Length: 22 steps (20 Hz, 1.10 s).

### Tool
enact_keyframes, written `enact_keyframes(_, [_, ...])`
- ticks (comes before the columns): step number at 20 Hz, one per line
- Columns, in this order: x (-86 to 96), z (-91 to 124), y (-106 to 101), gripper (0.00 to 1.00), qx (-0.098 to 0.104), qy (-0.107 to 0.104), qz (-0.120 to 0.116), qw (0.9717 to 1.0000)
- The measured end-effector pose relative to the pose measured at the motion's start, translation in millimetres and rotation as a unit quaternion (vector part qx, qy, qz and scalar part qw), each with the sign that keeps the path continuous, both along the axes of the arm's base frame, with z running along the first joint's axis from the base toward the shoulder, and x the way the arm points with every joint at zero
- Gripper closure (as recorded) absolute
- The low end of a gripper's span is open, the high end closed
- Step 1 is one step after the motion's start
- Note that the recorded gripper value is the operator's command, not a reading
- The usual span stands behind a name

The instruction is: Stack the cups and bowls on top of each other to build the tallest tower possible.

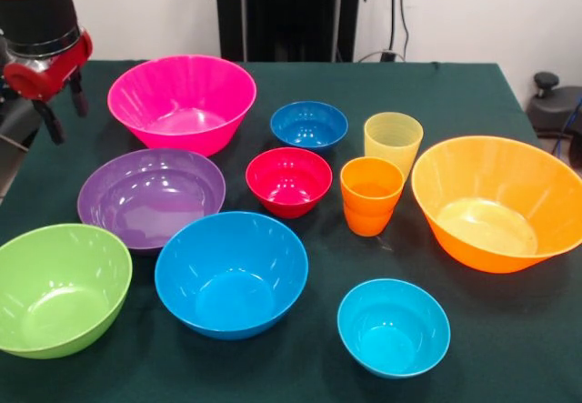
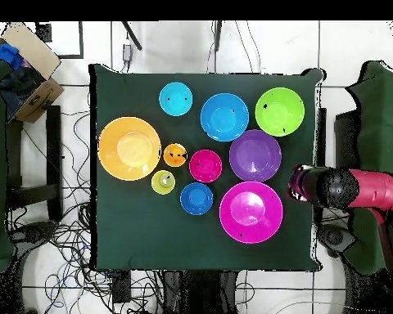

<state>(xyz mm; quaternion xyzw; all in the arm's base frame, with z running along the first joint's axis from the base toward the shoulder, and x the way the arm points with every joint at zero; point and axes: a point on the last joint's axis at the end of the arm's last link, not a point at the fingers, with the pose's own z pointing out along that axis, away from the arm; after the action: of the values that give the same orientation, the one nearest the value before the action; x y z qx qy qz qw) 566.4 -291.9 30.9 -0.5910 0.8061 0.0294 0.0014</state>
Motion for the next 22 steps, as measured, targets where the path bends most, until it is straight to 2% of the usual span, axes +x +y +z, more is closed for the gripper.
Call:
enact_keyframes(1, [-0.2,0.2,1.3,0.0,0.003,-0.007,-0.003,1.0])
enact_keyframes(2, [-0.1,1.3,6.7,0.0,0.011,-0.029,-0.01,0.9995])
enact_keyframes(5, [0.8,3.4,16.0,0.0,0.019,-0.055,-0.016,0.9982])
enact_keyframes(6, [1.4,5.8,23.8,0.0,0.023,-0.074,-0.02,0.9968])
enact_keyframes(9, [1.6,8.6,35.0,0.0,0.028,-0.096,-0.026,0.9947])
enact_keyframes(14, [-0.7,9.9,45.8,0.0,0.034,-0.11,-0.025,0.9931])
enact_keyframes(18, [-3.6,6.7,48.3,0.0,0.039,-0.109,-0.025,0.993])
enact_keyframes(22, [-5.6,-1.8,46.5,0.0,0.056,-0.112,-0.035,0.9915])
